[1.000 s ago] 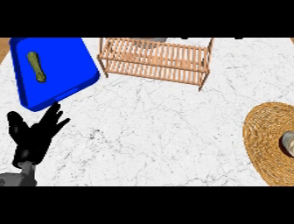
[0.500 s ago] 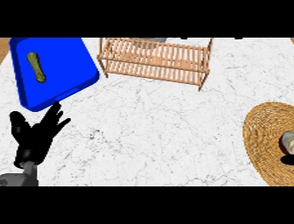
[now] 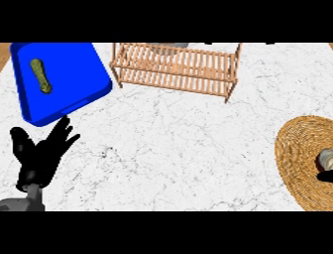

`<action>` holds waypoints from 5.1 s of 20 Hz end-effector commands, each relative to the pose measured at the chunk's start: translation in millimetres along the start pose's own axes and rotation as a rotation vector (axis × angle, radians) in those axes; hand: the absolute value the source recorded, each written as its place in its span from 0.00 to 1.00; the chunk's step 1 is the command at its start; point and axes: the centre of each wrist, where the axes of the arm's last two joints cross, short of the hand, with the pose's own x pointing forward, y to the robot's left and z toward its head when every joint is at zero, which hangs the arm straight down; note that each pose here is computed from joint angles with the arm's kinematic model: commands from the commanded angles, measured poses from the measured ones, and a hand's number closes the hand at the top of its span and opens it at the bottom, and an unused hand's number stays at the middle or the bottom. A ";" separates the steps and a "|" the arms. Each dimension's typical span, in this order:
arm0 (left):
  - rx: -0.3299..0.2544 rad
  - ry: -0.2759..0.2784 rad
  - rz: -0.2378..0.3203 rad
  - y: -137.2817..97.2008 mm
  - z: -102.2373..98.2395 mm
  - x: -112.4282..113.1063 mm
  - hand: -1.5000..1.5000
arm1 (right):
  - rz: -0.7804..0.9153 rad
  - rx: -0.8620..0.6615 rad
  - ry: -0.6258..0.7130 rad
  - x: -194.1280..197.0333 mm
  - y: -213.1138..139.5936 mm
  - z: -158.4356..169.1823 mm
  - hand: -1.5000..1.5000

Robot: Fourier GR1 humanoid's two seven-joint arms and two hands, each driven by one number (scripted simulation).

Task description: Pick the cupcake from the placemat and place it in the tiered shelf

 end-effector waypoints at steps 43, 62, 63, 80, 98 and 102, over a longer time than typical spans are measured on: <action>-0.066 0.048 -0.050 -24.5 -14.7 0.4 0.50 | -0.038 -0.002 -0.976 225.7 132.0 278.9 1.00; -0.013 0.079 -0.020 -3.9 -8.3 -8.2 0.50 | -0.224 -0.237 -0.857 345.1 -18.8 384.4 1.00; -0.018 0.067 -0.011 -17.0 -2.8 -20.2 0.50 | -0.256 -0.251 -0.834 349.8 -17.7 382.7 1.00; -0.012 0.048 -0.021 -14.5 -1.1 -19.4 0.50 | -0.120 -0.225 -0.851 404.9 -45.5 293.6 1.00; -0.003 0.041 -0.028 4.6 -2.2 1.9 0.50 | -0.121 -0.284 -0.864 415.7 -25.2 221.5 1.00; -0.031 0.048 -0.002 -23.4 -5.3 7.2 0.50 | -0.137 -0.249 -0.895 415.8 -27.5 215.6 1.00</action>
